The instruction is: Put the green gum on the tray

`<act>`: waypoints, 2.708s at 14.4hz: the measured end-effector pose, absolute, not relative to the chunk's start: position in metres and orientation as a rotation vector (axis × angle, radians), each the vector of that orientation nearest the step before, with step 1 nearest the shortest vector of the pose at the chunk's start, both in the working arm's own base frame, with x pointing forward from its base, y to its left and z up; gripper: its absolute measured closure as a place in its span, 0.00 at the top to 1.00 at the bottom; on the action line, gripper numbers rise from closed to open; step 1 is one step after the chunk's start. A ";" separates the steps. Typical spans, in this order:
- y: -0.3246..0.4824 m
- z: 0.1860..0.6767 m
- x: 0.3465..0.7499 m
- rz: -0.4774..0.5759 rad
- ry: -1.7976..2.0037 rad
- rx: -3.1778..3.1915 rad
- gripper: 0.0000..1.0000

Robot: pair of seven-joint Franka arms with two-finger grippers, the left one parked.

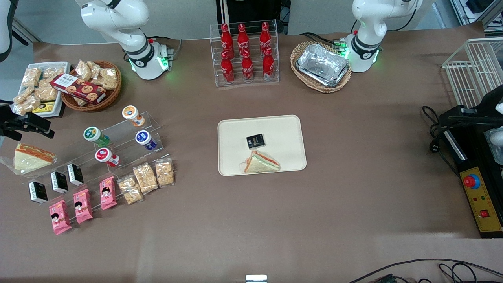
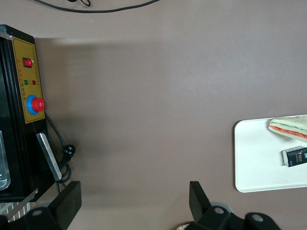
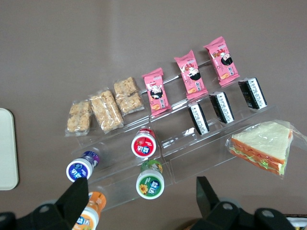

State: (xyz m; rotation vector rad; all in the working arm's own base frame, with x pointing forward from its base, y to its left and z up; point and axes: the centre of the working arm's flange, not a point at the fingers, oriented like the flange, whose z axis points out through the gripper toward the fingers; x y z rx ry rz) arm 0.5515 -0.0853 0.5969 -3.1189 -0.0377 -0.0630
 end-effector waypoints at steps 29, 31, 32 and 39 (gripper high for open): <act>-0.071 0.444 0.474 0.007 -0.113 -3.138 1.00; -0.070 0.420 0.479 0.041 -0.113 -3.142 1.00; -0.070 0.411 0.481 0.050 -0.114 -3.143 1.00; -0.068 0.379 0.471 0.065 -0.115 -3.142 1.00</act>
